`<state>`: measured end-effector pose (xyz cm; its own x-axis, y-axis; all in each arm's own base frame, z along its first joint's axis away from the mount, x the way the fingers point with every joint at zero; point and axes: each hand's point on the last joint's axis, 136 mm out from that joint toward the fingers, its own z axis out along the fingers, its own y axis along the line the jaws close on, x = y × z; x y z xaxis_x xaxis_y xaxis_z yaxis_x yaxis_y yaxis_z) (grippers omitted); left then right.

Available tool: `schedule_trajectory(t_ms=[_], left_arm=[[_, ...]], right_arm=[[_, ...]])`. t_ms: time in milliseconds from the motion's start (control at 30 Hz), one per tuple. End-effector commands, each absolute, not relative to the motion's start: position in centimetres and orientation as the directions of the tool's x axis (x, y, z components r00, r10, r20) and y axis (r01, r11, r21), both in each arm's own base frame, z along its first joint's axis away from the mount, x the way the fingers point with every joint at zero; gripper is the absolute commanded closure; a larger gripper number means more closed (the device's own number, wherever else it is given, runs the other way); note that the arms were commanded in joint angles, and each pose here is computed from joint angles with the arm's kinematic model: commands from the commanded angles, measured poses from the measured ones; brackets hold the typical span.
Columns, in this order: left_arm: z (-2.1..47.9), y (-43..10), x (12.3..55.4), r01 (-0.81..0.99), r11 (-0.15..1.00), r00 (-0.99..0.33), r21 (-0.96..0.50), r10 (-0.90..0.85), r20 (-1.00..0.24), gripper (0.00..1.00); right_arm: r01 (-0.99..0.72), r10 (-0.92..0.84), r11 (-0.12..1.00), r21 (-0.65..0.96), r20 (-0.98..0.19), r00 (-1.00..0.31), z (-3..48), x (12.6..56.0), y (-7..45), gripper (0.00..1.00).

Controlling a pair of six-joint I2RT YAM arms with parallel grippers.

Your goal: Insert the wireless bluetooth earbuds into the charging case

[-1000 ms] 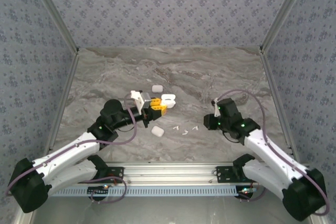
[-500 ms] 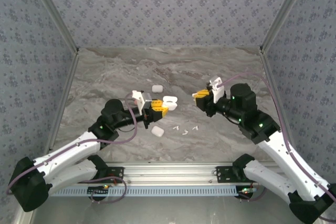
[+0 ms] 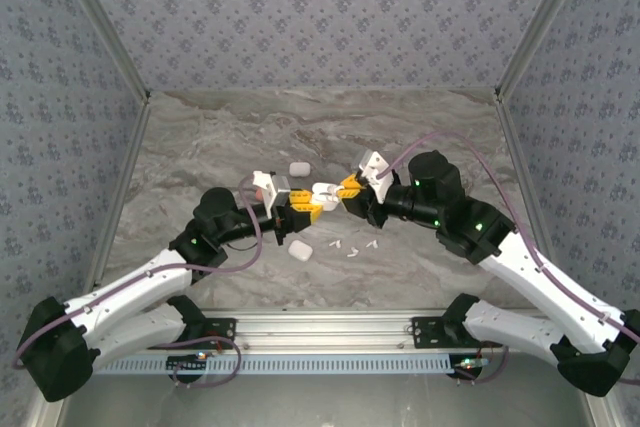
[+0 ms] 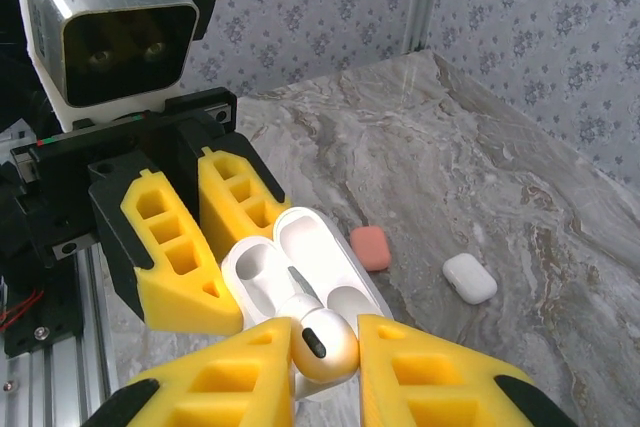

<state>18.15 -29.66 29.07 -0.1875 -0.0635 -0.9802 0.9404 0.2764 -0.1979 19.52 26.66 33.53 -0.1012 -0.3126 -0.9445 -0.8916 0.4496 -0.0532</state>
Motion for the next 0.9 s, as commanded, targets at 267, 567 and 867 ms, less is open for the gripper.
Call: schedule_trajectory(t_ms=[267,567,867], left_arm=[[32.9,-29.8,17.4,0.962,0.231,-0.116,-0.147,-0.142,-0.983,1.00],[33.1,-29.8,17.2,0.963,0.227,-0.112,-0.145,-0.149,-0.982,1.00],[33.3,-29.7,17.1,0.964,0.224,-0.111,-0.144,-0.156,-0.982,1.00]], right_arm=[[-0.879,-0.348,0.468,-0.090,-0.933,-0.089,32.5,20.4,27.1,0.77],[-0.886,-0.360,0.457,-0.080,-0.927,-0.102,31.4,20.2,27.2,0.77],[-0.904,-0.349,0.424,-0.058,-0.931,-0.104,31.3,19.5,27.4,0.77]])
